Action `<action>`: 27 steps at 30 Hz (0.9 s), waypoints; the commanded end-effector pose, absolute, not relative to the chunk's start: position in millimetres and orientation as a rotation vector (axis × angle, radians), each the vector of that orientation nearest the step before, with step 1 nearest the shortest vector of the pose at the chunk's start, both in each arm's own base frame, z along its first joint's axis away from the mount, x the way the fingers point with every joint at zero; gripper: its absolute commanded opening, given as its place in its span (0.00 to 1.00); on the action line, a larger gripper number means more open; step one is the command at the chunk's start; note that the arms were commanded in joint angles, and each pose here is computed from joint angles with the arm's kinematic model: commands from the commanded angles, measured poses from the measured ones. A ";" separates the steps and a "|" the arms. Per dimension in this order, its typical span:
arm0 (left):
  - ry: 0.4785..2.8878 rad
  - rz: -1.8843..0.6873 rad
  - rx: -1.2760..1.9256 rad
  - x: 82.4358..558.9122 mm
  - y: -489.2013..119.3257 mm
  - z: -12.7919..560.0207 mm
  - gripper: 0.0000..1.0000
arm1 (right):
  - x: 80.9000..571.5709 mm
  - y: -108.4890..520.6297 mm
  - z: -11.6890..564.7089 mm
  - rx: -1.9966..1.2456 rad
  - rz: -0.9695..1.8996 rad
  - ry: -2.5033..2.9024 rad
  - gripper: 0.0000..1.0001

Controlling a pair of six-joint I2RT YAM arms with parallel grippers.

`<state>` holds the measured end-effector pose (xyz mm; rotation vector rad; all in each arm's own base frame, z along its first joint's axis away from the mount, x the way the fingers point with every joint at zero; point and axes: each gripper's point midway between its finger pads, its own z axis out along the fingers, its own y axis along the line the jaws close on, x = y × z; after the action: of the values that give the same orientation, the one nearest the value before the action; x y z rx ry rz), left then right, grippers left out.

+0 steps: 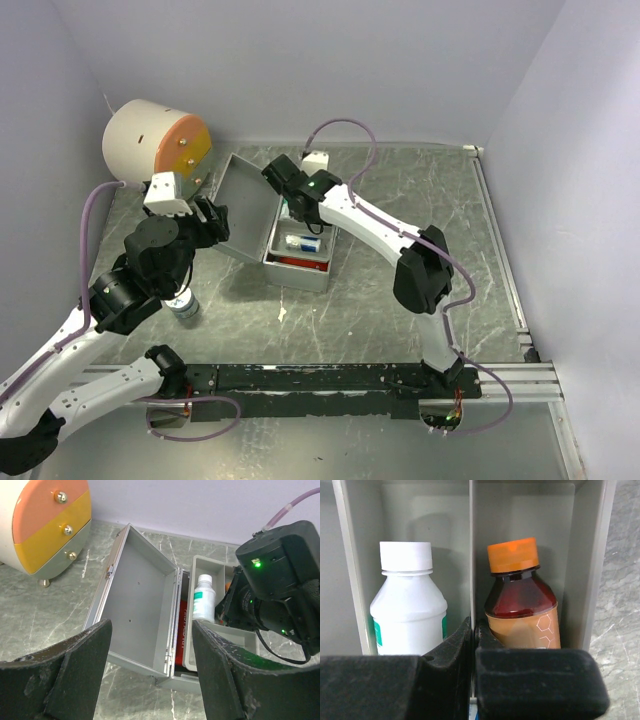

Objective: Organize the medicine kit

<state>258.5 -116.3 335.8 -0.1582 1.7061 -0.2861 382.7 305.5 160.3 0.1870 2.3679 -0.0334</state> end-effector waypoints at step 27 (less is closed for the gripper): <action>1.735 -0.293 -0.130 259.9 -124.5 327.2 0.76 | 384.4 320.2 103.5 0.206 -0.072 2.463 0.00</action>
<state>261.2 -120.7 330.9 -0.1450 1.7232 -0.2816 377.9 317.9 102.9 0.1937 2.4769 -0.0697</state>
